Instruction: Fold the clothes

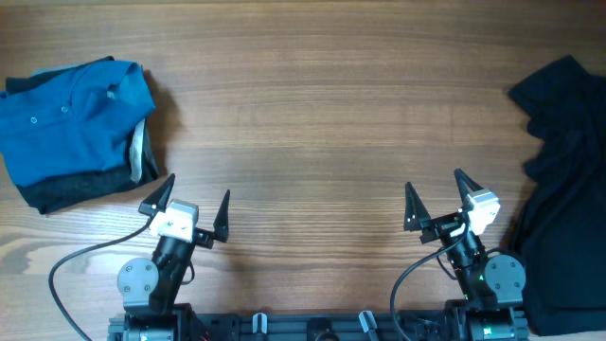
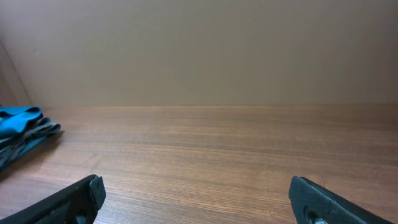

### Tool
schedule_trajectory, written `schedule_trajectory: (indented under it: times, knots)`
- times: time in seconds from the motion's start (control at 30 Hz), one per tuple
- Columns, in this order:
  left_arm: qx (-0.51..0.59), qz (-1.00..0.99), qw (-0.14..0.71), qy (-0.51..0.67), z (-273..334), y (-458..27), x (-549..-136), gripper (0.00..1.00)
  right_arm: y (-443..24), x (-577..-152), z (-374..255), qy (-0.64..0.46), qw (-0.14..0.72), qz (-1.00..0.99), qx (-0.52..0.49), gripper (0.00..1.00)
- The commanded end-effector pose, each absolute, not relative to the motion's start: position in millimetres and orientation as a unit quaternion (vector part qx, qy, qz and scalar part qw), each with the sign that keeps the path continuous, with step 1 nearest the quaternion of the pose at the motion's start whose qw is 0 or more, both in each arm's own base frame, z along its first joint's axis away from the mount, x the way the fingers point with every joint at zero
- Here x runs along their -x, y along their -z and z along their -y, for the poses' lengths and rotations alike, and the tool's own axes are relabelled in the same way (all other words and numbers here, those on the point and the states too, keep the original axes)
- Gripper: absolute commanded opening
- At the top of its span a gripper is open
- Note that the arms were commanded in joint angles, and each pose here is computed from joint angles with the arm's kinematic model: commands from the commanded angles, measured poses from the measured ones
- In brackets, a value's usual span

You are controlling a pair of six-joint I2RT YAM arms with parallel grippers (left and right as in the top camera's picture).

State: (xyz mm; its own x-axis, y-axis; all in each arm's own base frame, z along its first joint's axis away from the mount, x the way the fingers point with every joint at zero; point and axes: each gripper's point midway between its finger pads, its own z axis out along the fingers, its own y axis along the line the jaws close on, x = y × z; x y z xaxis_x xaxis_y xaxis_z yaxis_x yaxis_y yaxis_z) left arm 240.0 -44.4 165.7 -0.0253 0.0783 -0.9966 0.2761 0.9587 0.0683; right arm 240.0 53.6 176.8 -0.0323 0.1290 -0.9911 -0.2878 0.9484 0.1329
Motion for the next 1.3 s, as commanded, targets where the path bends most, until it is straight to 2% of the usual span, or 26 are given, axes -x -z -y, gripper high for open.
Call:
schedule_trajectory:
  times: [0.0, 0.23, 0.37, 0.43, 0.5, 0.57, 0.6, 0.7, 0.77, 0.97, 1.03, 1.1, 1.17, 1.2, 1.27]
  knots:
    - [-0.139, -0.681, 0.717, 0.051, 44.1, -183.2, -240.3, 1.00, -177.0, -240.4, -53.0, -0.152, 0.693, -0.703, 0.051, 1.00]
    - [-0.142, -0.707, 0.691, 0.056, 45.2, -165.4, -240.0, 1.00, -176.8, -240.5, -53.5, -0.158, 0.691, -0.703, 0.047, 1.00]
    - [-0.092, -0.710, 0.685, 0.134, 52.5, -168.6, -238.1, 1.00, -180.0, -239.9, -55.8, -0.185, 0.689, -0.700, 0.030, 1.00]
    - [-0.084, -0.670, 0.716, 0.177, 59.4, -198.7, -234.3, 1.00, -199.8, -237.3, -57.9, -0.209, 0.704, -0.678, 0.021, 1.00]
    - [-0.061, -0.620, 0.752, 0.213, 59.4, -246.4, -224.8, 1.00, -241.2, -229.5, -57.4, -0.226, 0.736, -0.639, 0.016, 1.00]
    - [-0.051, -0.595, 0.777, 0.202, 53.1, -290.2, -214.0, 1.00, -289.5, -216.5, -56.6, -0.224, 0.758, -0.612, 0.024, 1.00]
    - [-0.044, -0.598, 0.775, 0.198, 50.7, -297.0, -213.6, 1.00, -298.9, -215.6, -56.5, -0.223, 0.751, -0.621, 0.023, 1.00]
    - [-0.020, -0.640, 0.741, 0.199, 47.4, -318.7, -222.0, 1.00, -321.1, -233.0, -65.0, -0.257, 0.688, -0.679, 0.004, 1.00]
    - [-0.004, -0.688, 0.697, 0.202, 46.7, -339.2, -238.9, 1.00, -327.3, -271.5, -81.5, -0.281, 0.606, -0.744, 0.015, 1.00]
    - [0.044, -0.820, 0.535, 0.201, 44.2, -351.4, -312.5, 1.00, -293.8, -368.0, -75.2, -0.283, 0.335, -0.897, -0.053, 1.00]
    - [0.056, -0.853, 0.477, 0.203, 45.0, -342.8, -335.1, 1.00, -280.7, -404.8, -50.6, -0.237, 0.310, -0.921, -0.018, 1.00]
    - [0.066, -0.876, 0.433, 0.203, 45.1, -327.1, -352.1, 1.00, -264.8, -432.2, -31.2, -0.233, 0.301, -0.924, -0.038, 1.00]
    - [0.063, -0.889, 0.395, 0.222, 52.6, -307.3, -363.7, 1.00, -228.2, -447.2, 16.9, -0.169, 0.280, -0.940, -0.099, 1.00]
    - [0.061, -0.892, 0.384, 0.231, 55.9, -301.5, -366.2, 1.00, -201.5, -445.3, 54.0, -0.112, 0.249, -0.946, -0.176, 0.99]
    - [0.057, -0.893, 0.376, 0.242, 60.1, -298.1, -367.4, 1.00, -161.1, -425.3, 107.9, -0.026, 0.184, -0.939, -0.289, 0.92]
